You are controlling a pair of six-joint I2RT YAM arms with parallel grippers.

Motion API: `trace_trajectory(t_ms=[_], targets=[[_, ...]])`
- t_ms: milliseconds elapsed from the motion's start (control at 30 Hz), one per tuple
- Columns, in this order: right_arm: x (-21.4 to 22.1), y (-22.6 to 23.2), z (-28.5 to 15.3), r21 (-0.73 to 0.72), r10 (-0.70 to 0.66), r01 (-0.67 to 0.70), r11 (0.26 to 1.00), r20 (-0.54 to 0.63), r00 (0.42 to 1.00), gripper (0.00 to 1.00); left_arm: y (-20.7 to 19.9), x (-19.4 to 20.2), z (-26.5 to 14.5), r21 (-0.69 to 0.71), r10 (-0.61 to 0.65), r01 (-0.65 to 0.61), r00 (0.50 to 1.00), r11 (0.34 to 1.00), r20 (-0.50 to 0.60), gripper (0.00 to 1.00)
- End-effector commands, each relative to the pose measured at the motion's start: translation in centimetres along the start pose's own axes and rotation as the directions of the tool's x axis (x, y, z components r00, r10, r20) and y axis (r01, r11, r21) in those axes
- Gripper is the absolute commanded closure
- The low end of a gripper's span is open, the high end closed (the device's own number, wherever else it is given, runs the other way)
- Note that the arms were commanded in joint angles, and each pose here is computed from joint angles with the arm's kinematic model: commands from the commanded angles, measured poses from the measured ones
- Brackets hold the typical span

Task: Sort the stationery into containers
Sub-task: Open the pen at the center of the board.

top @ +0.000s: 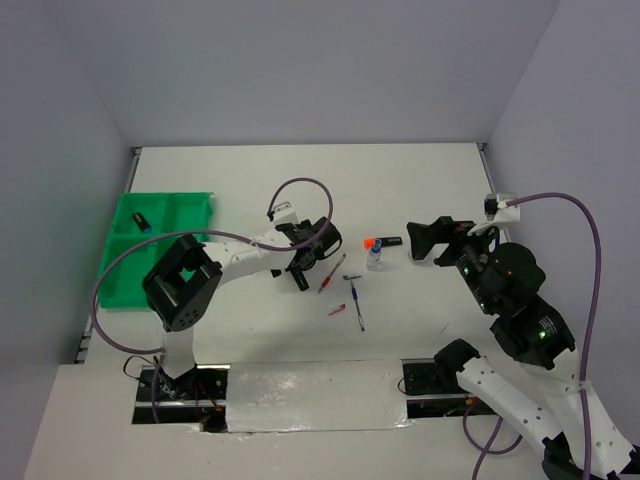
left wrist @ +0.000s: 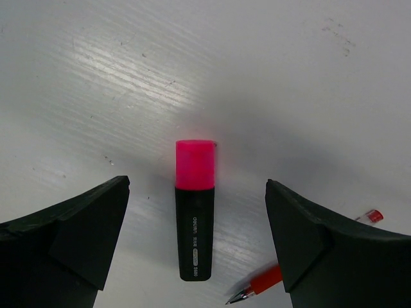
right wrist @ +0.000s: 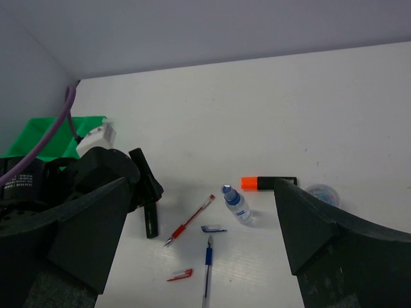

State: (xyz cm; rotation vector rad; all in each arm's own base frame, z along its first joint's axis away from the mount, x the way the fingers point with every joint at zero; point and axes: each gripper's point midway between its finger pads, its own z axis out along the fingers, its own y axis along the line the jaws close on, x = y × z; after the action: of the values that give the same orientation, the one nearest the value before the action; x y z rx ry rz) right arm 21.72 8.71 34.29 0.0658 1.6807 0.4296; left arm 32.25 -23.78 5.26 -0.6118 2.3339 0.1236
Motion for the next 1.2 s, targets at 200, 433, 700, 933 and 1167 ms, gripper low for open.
trace_trajectory(t_ms=[200, 433, 700, 933, 1167], targets=[[-0.4, 0.8, 0.2, -0.038, -0.013, 0.014, 0.999, 0.016, 1.000, 0.00, 1.0, 2.9, 1.4, -0.040, -0.031, 0.028, 0.998, 0.999, -0.054, 0.08], [-0.5, 0.9, 0.2, -0.044, -0.012, 0.013, 0.999, 0.018, 1.000, 0.00, 1.3, 4.8, 2.6, -0.016, 0.036, -0.038, 0.995, 0.999, -0.097, 0.46], [-1.0, 0.6, -0.2, -0.032, -0.011, 0.012, 0.999, 0.030, 0.999, 0.00, 1.7, -4.6, 1.7, 0.183, 0.124, -0.120, 0.992, 0.976, -0.012, 1.00], [-0.3, 0.0, 0.8, 0.006, -0.006, 0.006, 1.000, 0.041, 0.999, 0.00, 6.0, -25.2, -2.2, 0.059, 0.386, -0.426, 0.864, 0.903, 0.324, 1.00], [0.6, 2.6, 1.8, -0.119, -0.010, 0.009, 0.993, -0.009, 1.000, 0.00, 17.2, -36.9, 2.0, -0.299, 0.605, -0.526, 0.695, 0.796, 0.388, 1.00]])
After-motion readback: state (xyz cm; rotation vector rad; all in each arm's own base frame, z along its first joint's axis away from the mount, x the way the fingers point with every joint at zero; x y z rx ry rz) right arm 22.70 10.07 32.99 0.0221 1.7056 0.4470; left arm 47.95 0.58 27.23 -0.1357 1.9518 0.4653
